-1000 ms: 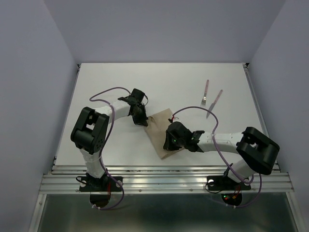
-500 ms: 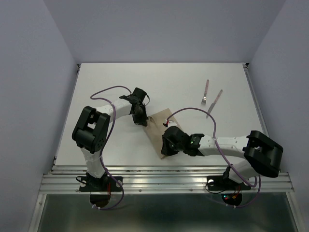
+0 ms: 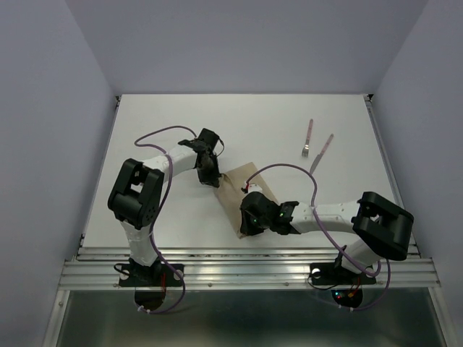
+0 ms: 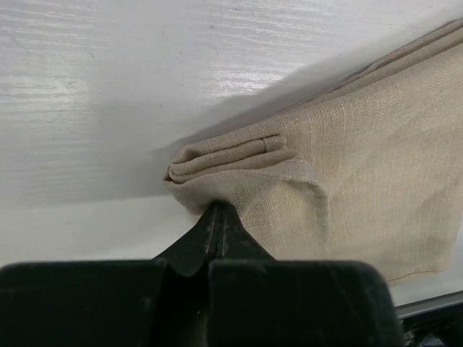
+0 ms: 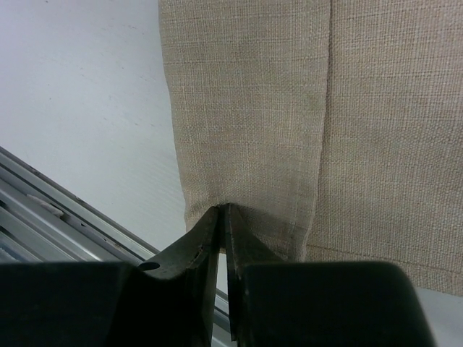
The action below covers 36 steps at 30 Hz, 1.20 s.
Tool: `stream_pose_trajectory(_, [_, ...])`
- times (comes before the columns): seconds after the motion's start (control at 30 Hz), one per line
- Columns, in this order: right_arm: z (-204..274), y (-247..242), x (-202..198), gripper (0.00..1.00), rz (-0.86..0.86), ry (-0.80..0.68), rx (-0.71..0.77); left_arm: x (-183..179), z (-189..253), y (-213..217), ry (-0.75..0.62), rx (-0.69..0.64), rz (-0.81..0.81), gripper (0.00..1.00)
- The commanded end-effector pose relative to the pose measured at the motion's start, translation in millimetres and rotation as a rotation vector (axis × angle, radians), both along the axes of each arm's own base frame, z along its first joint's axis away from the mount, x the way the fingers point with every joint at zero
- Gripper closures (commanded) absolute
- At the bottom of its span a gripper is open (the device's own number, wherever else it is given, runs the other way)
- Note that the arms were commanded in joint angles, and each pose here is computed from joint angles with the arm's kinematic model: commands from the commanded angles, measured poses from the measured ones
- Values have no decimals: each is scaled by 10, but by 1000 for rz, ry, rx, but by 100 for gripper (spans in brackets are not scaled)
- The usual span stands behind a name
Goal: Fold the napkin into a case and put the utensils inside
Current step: Smooth out the 2/3-rectangle-folded napkin at the center of the board.
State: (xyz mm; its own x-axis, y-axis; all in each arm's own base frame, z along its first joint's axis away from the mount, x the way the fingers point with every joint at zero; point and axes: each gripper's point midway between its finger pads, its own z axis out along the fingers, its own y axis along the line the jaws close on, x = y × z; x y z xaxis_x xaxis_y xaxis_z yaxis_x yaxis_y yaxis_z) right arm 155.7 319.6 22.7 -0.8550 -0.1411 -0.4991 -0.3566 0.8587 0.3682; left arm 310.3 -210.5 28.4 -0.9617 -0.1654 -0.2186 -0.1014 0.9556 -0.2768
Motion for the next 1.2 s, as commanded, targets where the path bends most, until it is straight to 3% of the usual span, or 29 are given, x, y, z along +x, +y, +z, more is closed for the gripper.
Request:
stream_pose_trajectory(0.0, [-93, -183, 17, 87, -32, -22, -77, 117, 544, -20, -111, -27, -29, 100])
stream_pose_trajectory(0.17, [-28, -150, 30, 87, -34, -27, -60, 2, 595, -7, -102, -18, -67, 100])
stream_pose_trajectory(0.53, [-26, -111, 55, 87, -40, -26, -62, -458, 163, -258, -19, -64, -120, 100])
stream_pose_trajectory(0.73, [14, -124, 48, 87, -41, -28, -54, -527, -191, -163, 44, 34, -97, 100])
stream_pose_trajectory(1.03, [462, -75, 199, 87, -84, -120, 24, -443, 366, -240, -76, -5, -100, 100])
stream_pose_trajectory(1.17, [596, -56, 266, 85, -98, -156, 39, -385, 405, -260, -96, -4, -80, 100])
